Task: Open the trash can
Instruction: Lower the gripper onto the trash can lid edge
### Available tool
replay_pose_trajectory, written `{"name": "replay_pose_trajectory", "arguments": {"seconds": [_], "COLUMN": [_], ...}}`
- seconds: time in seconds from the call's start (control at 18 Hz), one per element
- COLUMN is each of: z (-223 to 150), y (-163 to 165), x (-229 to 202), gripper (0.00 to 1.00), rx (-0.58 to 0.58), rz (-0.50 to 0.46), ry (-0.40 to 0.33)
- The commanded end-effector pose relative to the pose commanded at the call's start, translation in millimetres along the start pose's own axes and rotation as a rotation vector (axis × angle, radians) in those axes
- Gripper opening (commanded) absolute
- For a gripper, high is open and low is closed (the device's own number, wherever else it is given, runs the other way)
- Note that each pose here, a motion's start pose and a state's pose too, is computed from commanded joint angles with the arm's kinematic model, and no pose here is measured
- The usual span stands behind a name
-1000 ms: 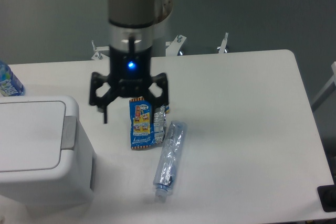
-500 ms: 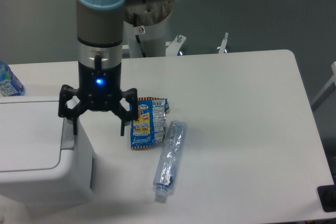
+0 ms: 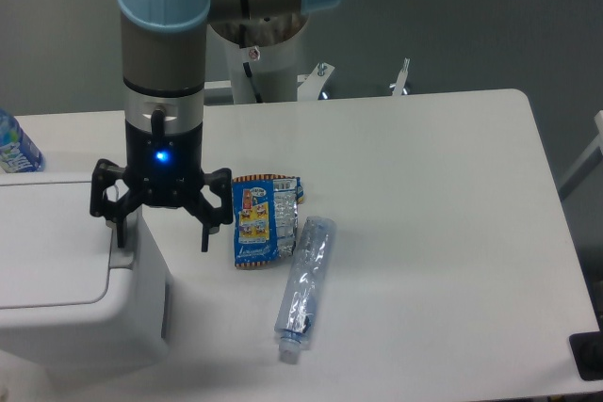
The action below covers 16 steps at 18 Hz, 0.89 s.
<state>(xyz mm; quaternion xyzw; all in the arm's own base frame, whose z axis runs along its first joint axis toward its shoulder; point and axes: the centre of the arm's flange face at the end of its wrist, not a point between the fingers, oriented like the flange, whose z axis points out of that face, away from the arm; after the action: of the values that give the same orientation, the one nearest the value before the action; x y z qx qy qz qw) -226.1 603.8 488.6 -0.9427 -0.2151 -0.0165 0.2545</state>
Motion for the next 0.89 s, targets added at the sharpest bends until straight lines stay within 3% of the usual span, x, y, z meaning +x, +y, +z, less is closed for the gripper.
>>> {"name": "replay_pose_trajectory", "arguments": {"seconds": [0.89], "z": [6.1], "y": [0.7], "x": [-1.4], "gripper": [1.0], "rx": [-0.006], "rz": [-0.001], "ry": [-0.001]}}
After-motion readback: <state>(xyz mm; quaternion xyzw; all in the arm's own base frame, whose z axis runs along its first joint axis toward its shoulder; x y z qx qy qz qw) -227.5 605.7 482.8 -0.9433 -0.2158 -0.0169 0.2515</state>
